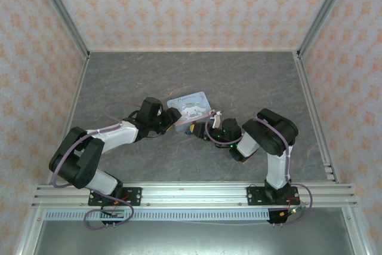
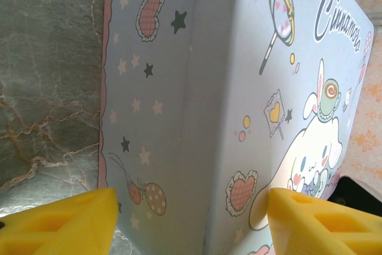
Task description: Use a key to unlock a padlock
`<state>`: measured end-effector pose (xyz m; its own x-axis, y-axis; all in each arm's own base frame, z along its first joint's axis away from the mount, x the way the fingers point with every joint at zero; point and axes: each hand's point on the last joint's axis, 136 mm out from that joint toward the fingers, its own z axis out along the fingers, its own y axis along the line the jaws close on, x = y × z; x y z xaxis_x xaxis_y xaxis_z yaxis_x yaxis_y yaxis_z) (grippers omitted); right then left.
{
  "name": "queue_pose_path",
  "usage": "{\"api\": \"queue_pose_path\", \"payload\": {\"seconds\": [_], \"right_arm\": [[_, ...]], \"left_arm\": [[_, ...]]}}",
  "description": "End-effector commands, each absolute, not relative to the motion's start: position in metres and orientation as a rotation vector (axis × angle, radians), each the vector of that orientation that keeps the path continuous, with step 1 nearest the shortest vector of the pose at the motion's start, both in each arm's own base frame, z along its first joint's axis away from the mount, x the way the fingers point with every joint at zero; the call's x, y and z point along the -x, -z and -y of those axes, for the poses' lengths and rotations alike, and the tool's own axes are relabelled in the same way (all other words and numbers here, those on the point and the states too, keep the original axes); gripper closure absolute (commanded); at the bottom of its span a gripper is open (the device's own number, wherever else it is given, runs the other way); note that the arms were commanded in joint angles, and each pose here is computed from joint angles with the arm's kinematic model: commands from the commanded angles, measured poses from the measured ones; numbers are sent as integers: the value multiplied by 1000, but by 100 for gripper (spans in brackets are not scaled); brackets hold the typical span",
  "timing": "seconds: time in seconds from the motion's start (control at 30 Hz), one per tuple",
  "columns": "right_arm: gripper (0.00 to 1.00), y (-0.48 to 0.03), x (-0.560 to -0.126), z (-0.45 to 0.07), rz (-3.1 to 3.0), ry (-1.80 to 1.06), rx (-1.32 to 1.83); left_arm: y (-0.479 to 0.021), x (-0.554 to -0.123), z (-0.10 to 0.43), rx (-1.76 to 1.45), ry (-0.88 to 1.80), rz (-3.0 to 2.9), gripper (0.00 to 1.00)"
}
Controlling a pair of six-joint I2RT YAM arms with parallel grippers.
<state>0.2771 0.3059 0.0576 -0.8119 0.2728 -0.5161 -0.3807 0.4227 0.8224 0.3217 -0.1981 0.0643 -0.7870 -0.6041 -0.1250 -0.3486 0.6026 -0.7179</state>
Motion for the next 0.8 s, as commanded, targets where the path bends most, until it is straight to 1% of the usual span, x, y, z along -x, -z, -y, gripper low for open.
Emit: {"api": "queue_pose_path", "payload": {"seconds": [0.0, 0.3, 0.53, 0.77], "right_arm": [[57, -65, -279, -308, -2039, -1440, 115], [68, -59, -279, -306, -2067, -1419, 105], [74, -57, -279, -306, -2079, -1408, 110], [84, -53, -277, -305, -2096, -1397, 107]], "left_arm": [[-37, -300, 186, 815, 856, -2592, 34], [-38, -300, 185, 813, 850, -2590, 34], [-38, -300, 185, 812, 850, -2591, 34], [-37, -299, 185, 815, 847, -2594, 34]]}}
